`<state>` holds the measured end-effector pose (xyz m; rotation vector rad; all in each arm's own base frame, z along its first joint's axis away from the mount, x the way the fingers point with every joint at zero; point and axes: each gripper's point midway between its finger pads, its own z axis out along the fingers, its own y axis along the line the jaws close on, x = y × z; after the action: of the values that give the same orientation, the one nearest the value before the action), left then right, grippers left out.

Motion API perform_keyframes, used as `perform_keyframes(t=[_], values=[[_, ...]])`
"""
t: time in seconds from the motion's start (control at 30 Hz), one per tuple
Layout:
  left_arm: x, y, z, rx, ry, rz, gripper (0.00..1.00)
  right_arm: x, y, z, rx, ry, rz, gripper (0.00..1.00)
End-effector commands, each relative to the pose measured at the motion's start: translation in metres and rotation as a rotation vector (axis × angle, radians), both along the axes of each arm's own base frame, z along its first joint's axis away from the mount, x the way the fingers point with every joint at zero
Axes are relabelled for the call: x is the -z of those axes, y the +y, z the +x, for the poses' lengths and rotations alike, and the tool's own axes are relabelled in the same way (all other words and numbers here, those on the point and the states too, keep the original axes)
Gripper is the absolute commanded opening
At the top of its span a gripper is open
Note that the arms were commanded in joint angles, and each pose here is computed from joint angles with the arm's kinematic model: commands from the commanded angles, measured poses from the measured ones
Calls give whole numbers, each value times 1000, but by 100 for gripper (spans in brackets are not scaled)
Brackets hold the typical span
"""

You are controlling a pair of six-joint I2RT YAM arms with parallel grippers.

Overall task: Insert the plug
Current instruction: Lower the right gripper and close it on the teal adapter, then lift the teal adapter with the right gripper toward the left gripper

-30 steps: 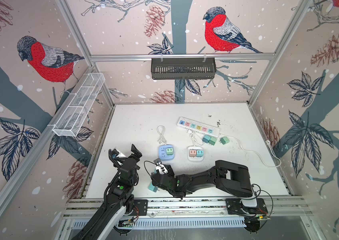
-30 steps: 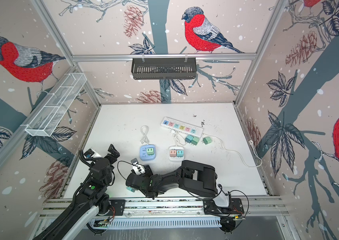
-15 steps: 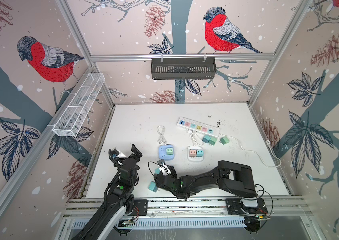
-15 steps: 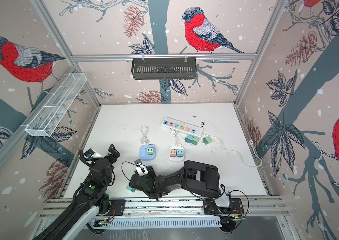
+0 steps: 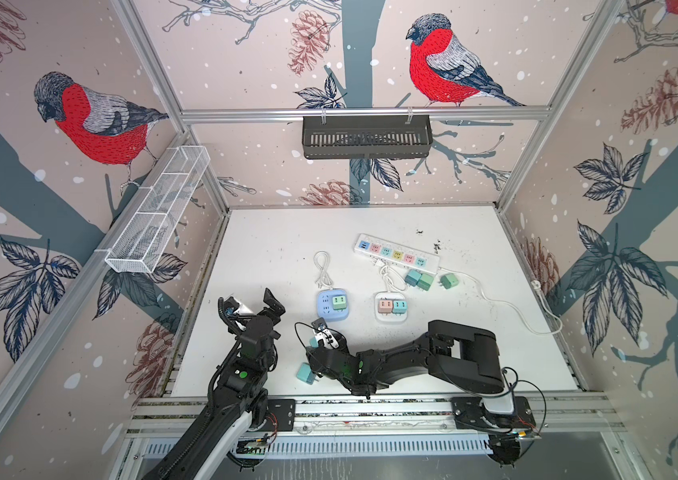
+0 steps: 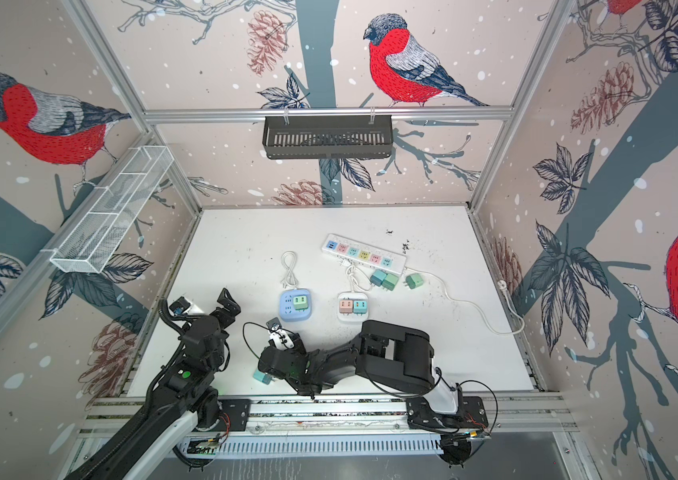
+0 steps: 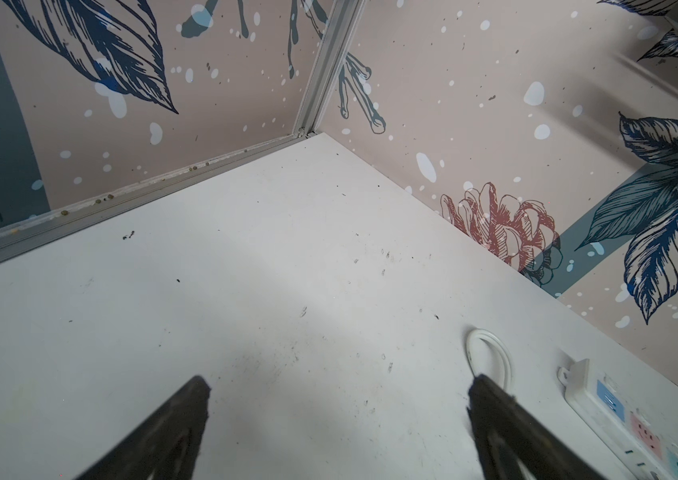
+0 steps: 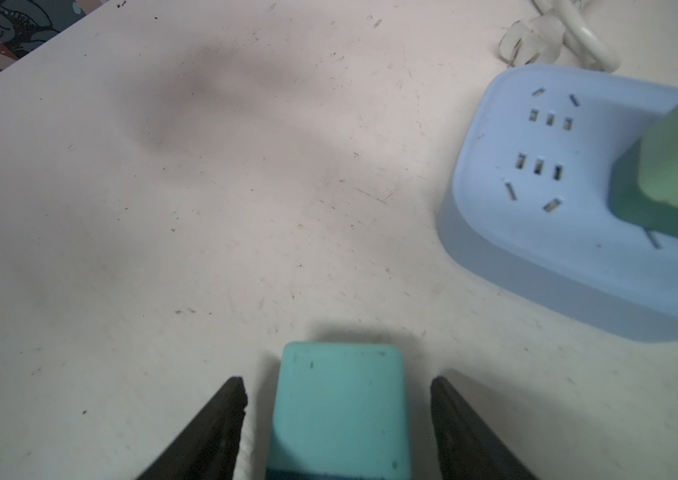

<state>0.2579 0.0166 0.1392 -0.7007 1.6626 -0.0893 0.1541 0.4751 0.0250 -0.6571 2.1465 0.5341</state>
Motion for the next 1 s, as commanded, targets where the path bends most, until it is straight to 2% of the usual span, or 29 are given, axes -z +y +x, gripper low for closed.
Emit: perform_keyframes(t=[0.0, 0.57, 0.83, 0.97], values=[[-5, 2, 1, -14, -24, -13, 97, 3, 0, -1, -14, -3, -17, 65], [-5, 1, 1, -11, -24, -13, 97, 7, -16, 3, 23, -21, -59, 46], [-6, -2, 3, 11, -24, -8, 96, -6, -22, 4, 26, -41, -21, 33], [-7, -12, 8, 72, -29, 2, 97, -23, -34, 7, 42, -80, 18, 29]])
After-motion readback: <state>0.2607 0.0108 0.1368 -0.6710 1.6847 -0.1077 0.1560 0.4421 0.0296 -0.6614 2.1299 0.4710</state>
